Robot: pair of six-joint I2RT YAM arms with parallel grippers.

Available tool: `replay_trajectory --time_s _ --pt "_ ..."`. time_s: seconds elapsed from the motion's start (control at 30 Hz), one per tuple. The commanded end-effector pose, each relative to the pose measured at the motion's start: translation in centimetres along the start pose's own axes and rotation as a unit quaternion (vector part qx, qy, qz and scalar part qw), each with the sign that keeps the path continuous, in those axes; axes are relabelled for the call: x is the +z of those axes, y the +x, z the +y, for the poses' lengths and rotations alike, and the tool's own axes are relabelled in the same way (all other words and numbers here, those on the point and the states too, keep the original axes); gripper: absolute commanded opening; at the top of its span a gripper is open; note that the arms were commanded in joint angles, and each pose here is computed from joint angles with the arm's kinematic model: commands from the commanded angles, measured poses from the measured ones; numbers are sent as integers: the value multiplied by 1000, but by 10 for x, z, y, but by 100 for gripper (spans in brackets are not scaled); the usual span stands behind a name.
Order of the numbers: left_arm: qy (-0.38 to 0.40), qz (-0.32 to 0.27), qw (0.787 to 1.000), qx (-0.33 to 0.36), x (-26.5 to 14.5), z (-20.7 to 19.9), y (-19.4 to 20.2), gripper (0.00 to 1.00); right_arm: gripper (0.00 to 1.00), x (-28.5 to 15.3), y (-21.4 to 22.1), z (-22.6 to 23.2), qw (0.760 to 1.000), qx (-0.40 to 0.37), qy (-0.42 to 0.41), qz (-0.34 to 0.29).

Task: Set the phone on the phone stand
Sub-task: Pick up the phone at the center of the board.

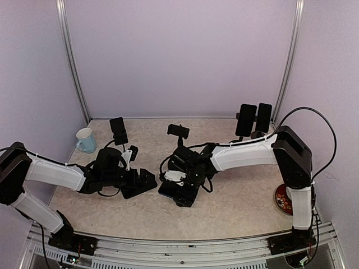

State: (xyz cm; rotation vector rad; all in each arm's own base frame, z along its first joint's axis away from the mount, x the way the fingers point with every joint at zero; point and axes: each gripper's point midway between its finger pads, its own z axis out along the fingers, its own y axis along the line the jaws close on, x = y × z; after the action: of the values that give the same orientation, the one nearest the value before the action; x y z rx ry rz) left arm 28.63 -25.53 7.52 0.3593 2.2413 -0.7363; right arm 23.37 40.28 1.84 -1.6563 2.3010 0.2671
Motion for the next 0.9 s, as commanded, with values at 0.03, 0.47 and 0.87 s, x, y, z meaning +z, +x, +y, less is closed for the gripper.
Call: replay_trajectory --time_s 0.03,0.47,0.87 --pt "4 -7 1000 1 1 0 2 99 95 26 59 13 991 -24 -11 129" --pt "1 -9 1000 -1 -2 1 1 99 74 23 45 5 995 -19 13 100" --pt "5 -7 1000 -5 -1 -1 1 99 74 -32 -5 -16 993 -16 91 -79"
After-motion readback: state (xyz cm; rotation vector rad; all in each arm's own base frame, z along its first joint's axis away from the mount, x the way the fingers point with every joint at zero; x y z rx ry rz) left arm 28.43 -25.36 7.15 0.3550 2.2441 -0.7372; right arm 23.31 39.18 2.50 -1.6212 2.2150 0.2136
